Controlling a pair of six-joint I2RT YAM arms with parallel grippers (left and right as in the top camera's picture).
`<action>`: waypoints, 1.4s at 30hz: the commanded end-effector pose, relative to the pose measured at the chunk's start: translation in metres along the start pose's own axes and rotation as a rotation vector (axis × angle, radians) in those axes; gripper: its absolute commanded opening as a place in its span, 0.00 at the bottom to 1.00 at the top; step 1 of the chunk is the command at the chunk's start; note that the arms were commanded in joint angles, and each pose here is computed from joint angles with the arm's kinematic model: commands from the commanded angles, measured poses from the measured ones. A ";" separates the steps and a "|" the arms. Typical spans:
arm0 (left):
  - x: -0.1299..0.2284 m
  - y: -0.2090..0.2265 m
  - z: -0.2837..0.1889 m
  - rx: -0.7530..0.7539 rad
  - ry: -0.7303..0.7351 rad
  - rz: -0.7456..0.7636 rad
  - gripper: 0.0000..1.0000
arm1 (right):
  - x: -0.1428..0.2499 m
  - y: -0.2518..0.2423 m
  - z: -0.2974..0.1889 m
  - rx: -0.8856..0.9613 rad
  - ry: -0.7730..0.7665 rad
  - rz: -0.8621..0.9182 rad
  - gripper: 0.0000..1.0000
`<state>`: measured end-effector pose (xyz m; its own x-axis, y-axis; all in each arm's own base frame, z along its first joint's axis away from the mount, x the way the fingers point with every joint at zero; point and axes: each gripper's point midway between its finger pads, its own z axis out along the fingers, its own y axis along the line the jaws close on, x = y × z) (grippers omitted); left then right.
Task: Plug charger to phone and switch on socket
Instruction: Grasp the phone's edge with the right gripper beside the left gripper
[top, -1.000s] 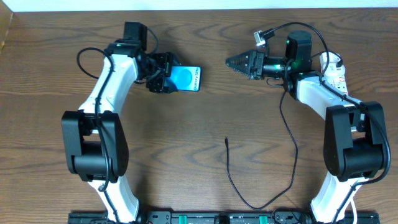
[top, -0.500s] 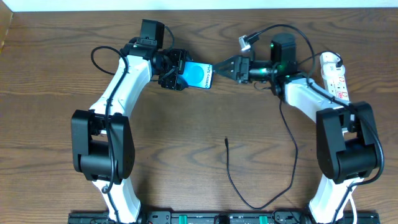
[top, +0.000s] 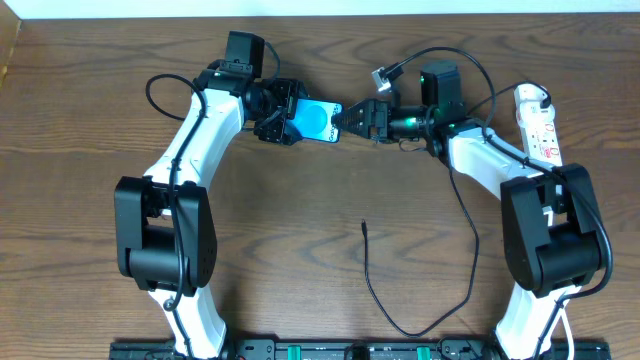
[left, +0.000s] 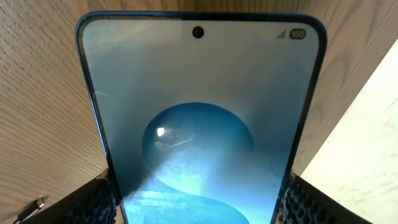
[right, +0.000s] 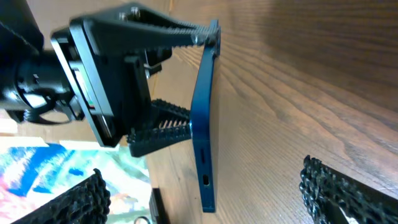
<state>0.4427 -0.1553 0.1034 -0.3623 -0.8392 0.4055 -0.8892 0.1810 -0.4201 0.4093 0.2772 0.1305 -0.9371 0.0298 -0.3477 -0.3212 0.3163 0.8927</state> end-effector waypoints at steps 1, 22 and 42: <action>0.005 -0.007 -0.009 0.029 -0.001 0.000 0.07 | 0.001 0.005 0.008 0.000 0.009 -0.079 0.97; 0.017 -0.006 -0.004 0.017 0.011 0.022 0.07 | -0.002 -0.004 0.019 0.092 -0.035 -0.108 0.99; 0.033 -0.003 0.003 0.002 0.026 0.047 0.07 | -0.006 -0.011 0.023 0.150 -0.064 -0.136 0.76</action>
<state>0.4331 -0.1804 0.1031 -0.4096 -0.8188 0.4022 -0.8773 0.2326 -0.4198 0.4177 0.2929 0.1131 -0.8906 0.0399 -0.4531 -0.3886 0.4510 0.8035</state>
